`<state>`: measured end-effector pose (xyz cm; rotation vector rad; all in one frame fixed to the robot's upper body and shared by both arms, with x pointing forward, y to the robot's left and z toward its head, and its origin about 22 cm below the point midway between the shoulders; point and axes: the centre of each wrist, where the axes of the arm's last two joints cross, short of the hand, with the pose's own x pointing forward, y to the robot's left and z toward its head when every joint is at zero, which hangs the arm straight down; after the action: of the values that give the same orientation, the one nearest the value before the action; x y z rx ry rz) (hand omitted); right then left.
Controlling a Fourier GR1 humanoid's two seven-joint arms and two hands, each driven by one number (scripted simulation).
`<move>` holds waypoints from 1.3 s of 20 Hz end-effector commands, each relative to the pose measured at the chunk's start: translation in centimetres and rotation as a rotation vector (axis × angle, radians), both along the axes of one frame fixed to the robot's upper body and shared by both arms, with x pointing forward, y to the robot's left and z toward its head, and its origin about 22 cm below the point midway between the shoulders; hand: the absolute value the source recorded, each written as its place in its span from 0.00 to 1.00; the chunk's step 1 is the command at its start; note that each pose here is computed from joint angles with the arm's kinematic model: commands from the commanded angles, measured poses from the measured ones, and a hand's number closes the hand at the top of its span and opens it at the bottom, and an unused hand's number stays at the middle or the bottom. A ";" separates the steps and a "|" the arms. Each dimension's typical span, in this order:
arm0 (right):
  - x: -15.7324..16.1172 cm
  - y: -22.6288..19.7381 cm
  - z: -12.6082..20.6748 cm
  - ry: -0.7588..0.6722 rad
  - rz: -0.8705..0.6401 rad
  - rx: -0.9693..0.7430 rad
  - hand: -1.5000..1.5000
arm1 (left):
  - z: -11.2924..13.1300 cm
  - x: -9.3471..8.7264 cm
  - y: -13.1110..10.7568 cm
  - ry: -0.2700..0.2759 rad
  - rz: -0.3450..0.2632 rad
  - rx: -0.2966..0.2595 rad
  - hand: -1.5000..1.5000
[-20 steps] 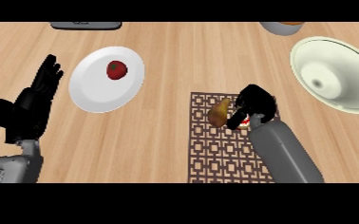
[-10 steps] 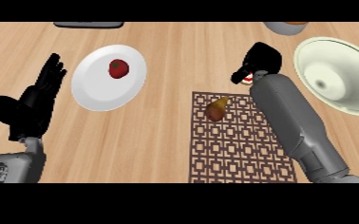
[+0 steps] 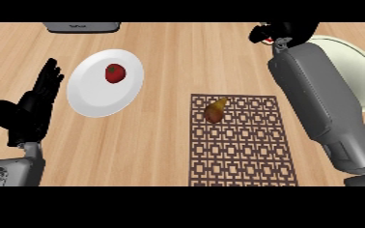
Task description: Pick the cupcake from the placemat and place it in the bowl
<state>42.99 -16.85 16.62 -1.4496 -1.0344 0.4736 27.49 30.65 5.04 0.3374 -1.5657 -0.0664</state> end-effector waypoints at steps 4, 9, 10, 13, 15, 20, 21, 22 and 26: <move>-1.3 -2.5 4.7 -0.136 -0.118 0.037 1.00 | 0.0 -1.1 0.0 0.009 -0.003 -0.002 0.50; -2.2 -8.3 4.3 -0.190 -0.128 0.089 1.00 | -0.9 -0.6 -0.4 0.005 -0.010 -0.008 0.50; -1.2 -9.5 4.6 -0.185 -0.133 0.098 1.00 | -0.3 -1.2 1.6 0.007 -0.010 0.000 0.50; -1.4 -11.8 4.2 -0.197 -0.122 0.141 1.00 | -0.1 0.5 0.1 0.007 -0.001 0.002 0.50; -0.5 -12.8 1.2 -0.205 -0.135 0.160 1.00 | 0.9 -0.2 -0.3 -0.009 -0.013 -0.005 0.50; -1.5 -18.6 -2.9 -0.199 -0.141 0.150 1.00 | 2.5 0.1 -0.3 -0.028 -0.010 -0.005 0.50; -1.7 -20.1 -2.3 -0.214 -0.141 0.156 1.00 | -0.3 -0.2 0.6 -0.005 -0.037 -0.014 0.50; -1.2 -19.6 -2.4 -0.207 -0.141 0.169 1.00 | 2.2 1.4 -1.2 -0.002 -0.031 -0.007 0.50; -1.3 -21.9 -3.7 -0.199 -0.141 0.151 1.00 | -0.8 0.1 -1.2 -0.006 -0.041 -0.002 0.50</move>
<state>41.71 -37.02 14.15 -1.4412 -1.0940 0.1473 28.03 30.02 5.90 0.3091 -1.5839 -0.0842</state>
